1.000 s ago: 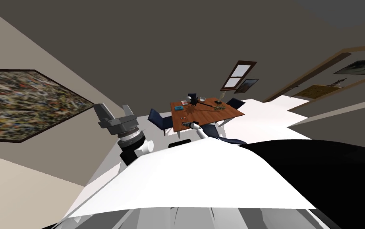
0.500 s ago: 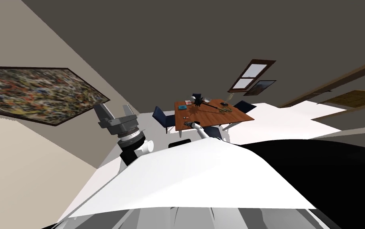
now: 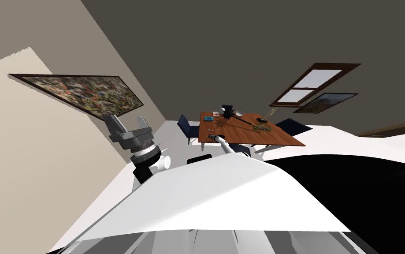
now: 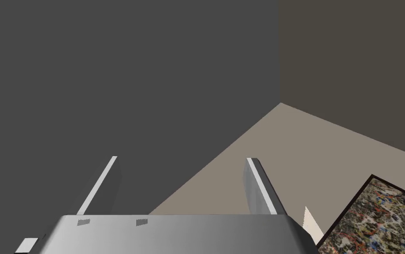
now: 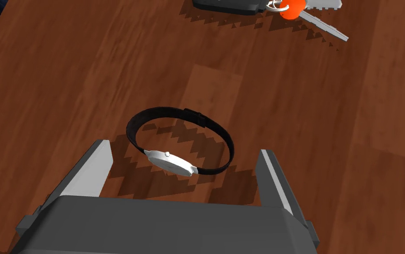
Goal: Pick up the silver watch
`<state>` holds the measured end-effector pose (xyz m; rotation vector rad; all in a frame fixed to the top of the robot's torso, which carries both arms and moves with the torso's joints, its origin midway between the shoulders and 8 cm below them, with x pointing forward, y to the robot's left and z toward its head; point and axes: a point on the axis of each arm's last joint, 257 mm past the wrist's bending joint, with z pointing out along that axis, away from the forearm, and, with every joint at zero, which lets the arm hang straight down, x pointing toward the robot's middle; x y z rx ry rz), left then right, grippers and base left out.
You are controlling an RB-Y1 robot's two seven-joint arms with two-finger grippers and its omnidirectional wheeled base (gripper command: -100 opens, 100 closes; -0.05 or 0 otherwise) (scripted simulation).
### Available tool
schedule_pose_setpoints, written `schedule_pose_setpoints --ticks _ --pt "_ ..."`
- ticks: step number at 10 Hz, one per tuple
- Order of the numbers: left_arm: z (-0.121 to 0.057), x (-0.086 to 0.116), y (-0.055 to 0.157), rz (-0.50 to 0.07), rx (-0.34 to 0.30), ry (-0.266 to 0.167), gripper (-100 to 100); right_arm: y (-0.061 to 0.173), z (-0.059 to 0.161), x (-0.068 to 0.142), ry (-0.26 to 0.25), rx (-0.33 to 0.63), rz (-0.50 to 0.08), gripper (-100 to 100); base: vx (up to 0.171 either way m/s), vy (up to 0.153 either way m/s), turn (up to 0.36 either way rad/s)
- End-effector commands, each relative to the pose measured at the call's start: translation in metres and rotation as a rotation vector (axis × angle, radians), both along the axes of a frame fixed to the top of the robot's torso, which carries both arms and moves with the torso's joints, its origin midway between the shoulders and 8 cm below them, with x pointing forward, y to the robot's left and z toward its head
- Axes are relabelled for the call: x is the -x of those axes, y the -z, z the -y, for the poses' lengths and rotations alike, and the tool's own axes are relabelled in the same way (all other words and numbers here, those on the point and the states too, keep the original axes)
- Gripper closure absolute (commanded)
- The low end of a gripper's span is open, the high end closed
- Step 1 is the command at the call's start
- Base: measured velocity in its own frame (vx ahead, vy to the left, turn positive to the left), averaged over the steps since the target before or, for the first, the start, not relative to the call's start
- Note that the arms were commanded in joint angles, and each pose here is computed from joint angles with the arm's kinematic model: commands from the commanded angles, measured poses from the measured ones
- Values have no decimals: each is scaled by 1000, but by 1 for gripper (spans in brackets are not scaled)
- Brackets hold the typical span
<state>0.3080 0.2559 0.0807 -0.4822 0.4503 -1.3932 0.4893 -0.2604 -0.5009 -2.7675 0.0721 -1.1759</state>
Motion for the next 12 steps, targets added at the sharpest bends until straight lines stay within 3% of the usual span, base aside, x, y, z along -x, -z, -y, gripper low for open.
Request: schedule_pose_setpoints --ticks 1,2,3,4,8,9,10,12 --pt "0 0 0 0 0 0 0 3 22 0 62 -4 3 -100 -76 -34 446" --pt "0 0 0 0 0 0 0 4 35 1 98 -4 5 -100 -78 -30 353" --pt "0 0 0 0 0 0 0 4 26 -1 75 -8 0 -100 -36 -14 54" --pt "0 0 0 0 0 0 0 4 28 -2 80 -5 3 100 -8 -3 -19" --pt "0 0 0 0 0 0 0 4 28 -2 79 -6 2 100 0 0 0" --pt "0 0 0 0 0 0 0 4 28 -2 79 -7 2 0 0 0 0" --pt "0 0 0 0 0 0 0 4 35 1 98 -4 5 100 0 0 0" --pt "0 0 0 0 0 0 0 2 9 0 26 -3 1 100 48 16 -360"
